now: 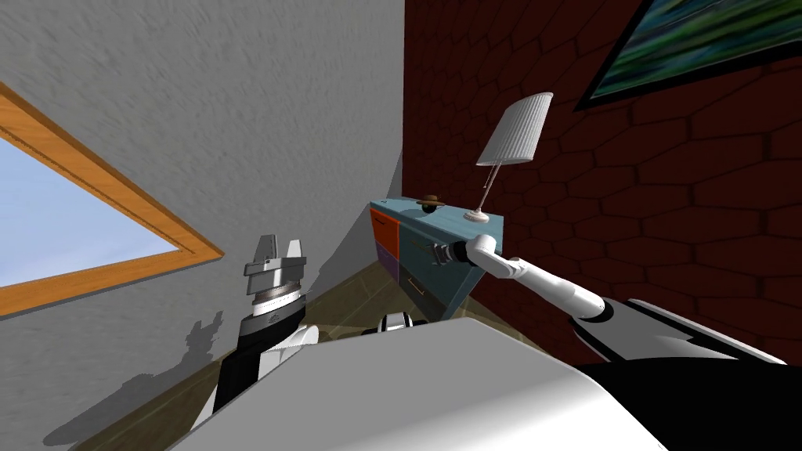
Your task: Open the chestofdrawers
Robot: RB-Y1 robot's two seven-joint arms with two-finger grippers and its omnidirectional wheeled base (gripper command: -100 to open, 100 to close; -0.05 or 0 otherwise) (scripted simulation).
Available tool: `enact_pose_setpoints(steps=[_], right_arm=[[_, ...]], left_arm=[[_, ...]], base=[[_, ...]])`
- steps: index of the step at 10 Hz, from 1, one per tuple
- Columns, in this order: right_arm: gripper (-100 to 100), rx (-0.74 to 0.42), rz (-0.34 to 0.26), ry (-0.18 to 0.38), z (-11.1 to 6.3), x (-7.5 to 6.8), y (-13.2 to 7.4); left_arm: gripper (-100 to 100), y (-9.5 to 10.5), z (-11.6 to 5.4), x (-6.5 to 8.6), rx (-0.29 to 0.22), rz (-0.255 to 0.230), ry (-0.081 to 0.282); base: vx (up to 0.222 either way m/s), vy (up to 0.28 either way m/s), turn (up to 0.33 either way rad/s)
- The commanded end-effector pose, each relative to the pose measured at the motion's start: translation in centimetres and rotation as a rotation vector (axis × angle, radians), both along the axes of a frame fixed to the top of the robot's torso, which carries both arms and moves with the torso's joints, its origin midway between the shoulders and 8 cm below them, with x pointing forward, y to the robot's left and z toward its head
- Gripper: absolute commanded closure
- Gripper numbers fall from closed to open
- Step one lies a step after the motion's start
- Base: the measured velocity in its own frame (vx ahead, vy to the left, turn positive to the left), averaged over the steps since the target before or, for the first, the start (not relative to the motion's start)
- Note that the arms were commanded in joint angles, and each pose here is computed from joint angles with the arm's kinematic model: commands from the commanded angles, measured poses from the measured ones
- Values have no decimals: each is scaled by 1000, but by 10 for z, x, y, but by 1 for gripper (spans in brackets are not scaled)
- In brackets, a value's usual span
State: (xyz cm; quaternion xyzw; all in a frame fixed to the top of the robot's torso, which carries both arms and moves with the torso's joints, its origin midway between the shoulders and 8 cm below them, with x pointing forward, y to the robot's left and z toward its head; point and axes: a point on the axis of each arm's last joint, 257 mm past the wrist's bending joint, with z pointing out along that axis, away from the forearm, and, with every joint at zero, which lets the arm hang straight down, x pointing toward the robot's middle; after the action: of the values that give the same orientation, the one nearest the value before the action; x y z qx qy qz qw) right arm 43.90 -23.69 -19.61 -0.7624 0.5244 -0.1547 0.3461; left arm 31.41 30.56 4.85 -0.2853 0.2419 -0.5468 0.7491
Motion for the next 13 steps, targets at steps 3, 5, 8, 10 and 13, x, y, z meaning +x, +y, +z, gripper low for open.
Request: enact_pose_setpoints(steps=[3, 5, 8, 10, 13], right_arm=[[100, 1, 5, -4, 2, -1, 3], [100, 1, 10, -5, 4, -3, 6], [100, 6, 16, -9, 6, -5, 11], [100, 4, 18, -8, 6, -7, 13], [100, 5, 22, -18, 9, -7, 16]], left_arm=[[0, 0, 0, 0, 0, 0, 0], [0, 0, 0, 0, 0, 0, 0], [0, 0, 0, 0, 0, 0, 0], [0, 0, 0, 0, 0, 0, 0], [0, 0, 0, 0, 0, 0, 0]], base=[[-43, 64, -10], [-120, 159, -18], [-72, 109, -8], [-102, 135, -22], [-94, 148, -15]])
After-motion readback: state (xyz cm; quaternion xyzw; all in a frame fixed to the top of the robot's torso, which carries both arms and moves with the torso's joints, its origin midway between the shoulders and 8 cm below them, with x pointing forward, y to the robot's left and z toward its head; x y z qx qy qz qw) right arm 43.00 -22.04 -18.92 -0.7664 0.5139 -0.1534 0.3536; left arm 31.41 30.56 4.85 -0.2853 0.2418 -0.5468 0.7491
